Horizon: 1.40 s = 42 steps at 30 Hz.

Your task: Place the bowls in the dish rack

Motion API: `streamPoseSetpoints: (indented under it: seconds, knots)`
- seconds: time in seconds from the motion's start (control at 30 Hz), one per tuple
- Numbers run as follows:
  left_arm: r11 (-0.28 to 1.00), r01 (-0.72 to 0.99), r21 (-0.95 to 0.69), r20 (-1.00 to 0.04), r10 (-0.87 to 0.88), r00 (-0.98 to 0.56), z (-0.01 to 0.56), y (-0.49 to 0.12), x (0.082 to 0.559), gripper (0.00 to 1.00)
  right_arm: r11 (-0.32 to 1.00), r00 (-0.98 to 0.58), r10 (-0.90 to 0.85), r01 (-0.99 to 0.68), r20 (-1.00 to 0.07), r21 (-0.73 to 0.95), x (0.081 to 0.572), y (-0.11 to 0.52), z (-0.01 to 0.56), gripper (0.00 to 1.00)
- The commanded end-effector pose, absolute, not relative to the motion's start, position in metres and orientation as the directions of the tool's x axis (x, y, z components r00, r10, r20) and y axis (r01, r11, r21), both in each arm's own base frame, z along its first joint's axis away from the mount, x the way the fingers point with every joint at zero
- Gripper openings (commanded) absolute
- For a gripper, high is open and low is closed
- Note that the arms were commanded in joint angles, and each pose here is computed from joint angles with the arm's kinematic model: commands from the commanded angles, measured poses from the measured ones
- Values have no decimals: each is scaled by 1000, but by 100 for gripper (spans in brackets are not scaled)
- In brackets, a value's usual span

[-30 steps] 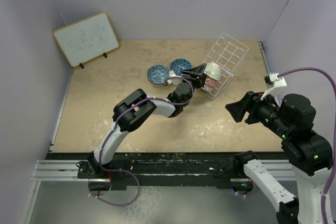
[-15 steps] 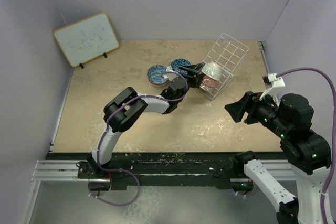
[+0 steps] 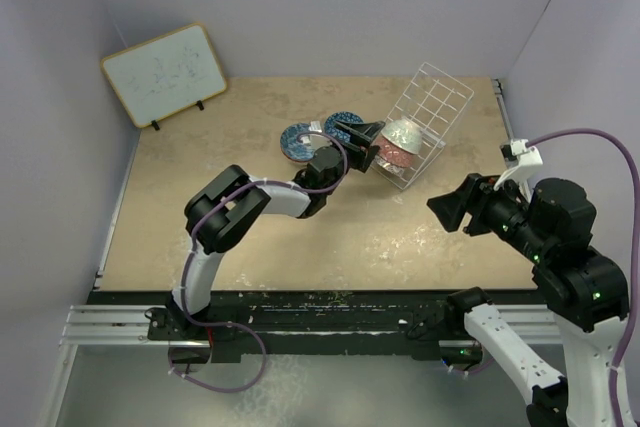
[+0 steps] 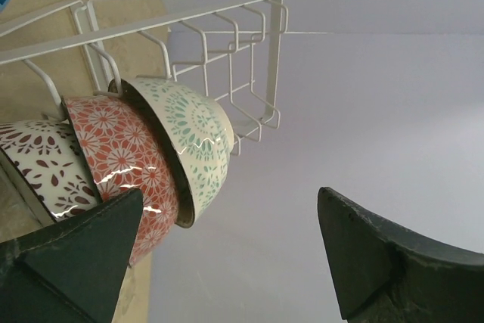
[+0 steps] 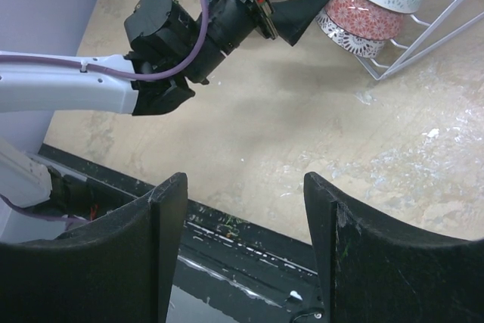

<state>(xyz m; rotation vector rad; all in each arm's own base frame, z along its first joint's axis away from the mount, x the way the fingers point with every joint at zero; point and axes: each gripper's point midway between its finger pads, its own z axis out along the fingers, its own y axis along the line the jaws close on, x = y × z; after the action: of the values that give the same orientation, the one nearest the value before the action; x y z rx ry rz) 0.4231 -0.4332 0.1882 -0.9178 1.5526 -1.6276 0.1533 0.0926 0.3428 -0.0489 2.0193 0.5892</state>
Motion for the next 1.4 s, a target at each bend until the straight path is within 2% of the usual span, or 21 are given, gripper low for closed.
streamPoseSetpoints:
  seconds: [0.0, 0.13, 0.4, 0.5, 0.63, 0.83, 1.0, 1.2, 1.37]
  knots:
    - [3, 132, -991, -76, -830, -552, 226, -429, 410, 99, 879, -461, 229, -281, -857, 386, 162, 93, 356, 66]
    - [27, 152, -988, -110, -814, -570, 229, -419, 406, 99, 885, -451, 227, -274, -863, 376, 167, 92, 362, 66]
    - [161, 300, -940, -313, -757, -574, 261, -381, 398, 99, 902, -431, 235, -236, -871, 361, 178, 86, 372, 66]
    - [287, 355, -890, -447, -704, -552, 274, -363, 394, 99, 904, -432, 241, -226, -869, 363, 185, 87, 373, 67]
    - [523, 384, -761, -647, -573, -502, 282, -335, 394, 99, 903, -426, 255, -216, -868, 371, 194, 89, 375, 67]
    - [763, 387, -517, -827, -329, -456, 263, -300, 395, 99, 897, -430, 270, -213, -862, 388, 211, 95, 375, 67]
    - [847, 439, -300, -867, -51, -495, 229, -298, 405, 99, 897, -425, 270, -215, -864, 387, 221, 98, 377, 67]
    - [879, 458, -130, -889, 101, -446, 200, -288, 424, 89, 899, -409, 265, -222, -873, 377, 230, 100, 386, 68]
    - [878, 478, -31, -872, 210, -442, 178, -288, 442, 78, 900, -412, 266, -218, -871, 378, 233, 100, 384, 67]
